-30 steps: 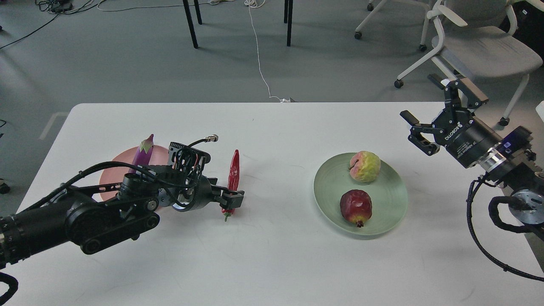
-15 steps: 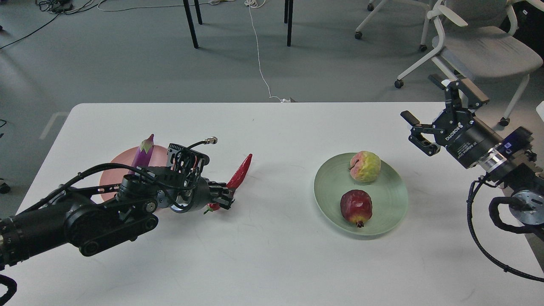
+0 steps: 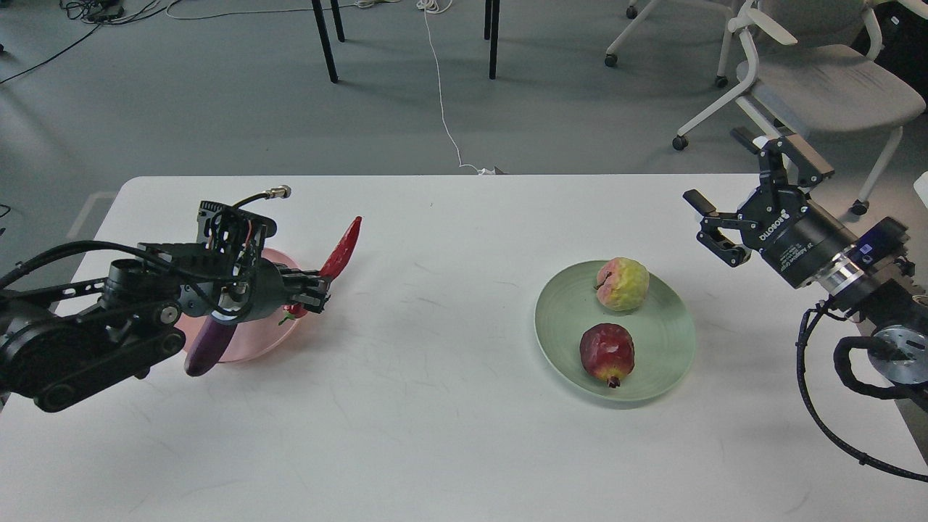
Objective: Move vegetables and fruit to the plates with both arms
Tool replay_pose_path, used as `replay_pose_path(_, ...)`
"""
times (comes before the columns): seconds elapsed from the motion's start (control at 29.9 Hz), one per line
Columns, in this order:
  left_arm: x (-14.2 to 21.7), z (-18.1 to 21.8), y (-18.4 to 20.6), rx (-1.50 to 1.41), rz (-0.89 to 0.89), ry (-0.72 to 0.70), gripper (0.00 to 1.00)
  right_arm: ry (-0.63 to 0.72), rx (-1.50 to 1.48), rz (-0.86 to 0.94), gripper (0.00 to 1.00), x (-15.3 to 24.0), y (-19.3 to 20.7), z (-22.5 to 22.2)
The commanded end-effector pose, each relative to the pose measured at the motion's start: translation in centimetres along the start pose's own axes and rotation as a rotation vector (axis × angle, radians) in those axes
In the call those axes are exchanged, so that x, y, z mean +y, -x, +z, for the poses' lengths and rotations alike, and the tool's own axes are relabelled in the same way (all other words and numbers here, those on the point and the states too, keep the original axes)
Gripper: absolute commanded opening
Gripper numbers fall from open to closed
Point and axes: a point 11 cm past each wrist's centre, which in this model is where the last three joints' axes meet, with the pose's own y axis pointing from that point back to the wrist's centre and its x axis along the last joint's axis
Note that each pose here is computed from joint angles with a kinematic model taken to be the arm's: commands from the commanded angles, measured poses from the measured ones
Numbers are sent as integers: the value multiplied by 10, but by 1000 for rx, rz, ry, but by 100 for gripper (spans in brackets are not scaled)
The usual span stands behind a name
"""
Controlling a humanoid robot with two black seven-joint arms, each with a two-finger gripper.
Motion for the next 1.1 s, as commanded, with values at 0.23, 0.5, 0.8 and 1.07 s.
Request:
replay_pose_path(0.23, 14, -31, 24, 71, -40, -56, 29, 0, -1, 0, 99, 0, 0, 0)
replay_pose_path(0.5, 18, -39, 29, 79, -53, -71, 100, 2, -3, 1, 99, 1, 0, 1)
replay_pose_path(0.8, 42, 0, -41, 351, 142, 176, 100, -6, -3, 2, 99, 0, 0, -1)
replay_pose_path(1.07, 68, 41, -89, 884, 295, 644, 100, 2, -16, 22, 99, 4, -1, 8)
